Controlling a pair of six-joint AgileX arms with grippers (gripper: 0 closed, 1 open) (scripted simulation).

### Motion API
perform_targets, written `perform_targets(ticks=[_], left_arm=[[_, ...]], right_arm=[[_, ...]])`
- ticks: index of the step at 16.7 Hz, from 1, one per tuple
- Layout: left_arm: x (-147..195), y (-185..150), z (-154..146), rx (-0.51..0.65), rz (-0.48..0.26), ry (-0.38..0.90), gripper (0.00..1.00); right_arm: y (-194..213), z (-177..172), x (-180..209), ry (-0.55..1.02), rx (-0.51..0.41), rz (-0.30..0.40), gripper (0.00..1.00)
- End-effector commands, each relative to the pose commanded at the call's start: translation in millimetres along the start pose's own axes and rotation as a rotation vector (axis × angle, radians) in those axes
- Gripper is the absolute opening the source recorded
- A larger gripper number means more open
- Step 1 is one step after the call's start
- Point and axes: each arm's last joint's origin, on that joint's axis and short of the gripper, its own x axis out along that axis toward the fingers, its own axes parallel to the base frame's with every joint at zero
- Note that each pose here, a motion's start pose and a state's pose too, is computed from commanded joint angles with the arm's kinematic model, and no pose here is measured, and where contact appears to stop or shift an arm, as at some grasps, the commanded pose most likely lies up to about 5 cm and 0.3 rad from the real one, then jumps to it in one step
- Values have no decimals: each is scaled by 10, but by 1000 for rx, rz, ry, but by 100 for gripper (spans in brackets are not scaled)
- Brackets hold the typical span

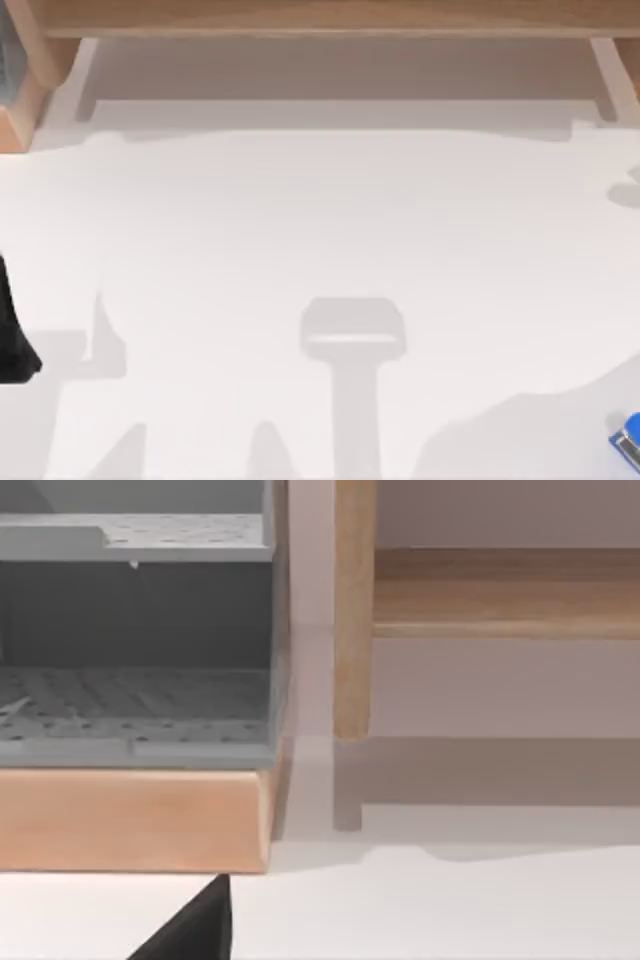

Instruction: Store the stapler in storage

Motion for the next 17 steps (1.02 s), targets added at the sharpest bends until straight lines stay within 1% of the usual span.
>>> perform_targets(ticks=[3,6,17], left_arm=[[0,0,0,0,0,0,100],[0,0,0,0,0,0,100],[0,0,0,0,0,0,100]], right_arm=[[1,-3,94,0,0,0,100],[1,-3,97,0,0,0,100],[1,-3,97,0,0,0,17]])
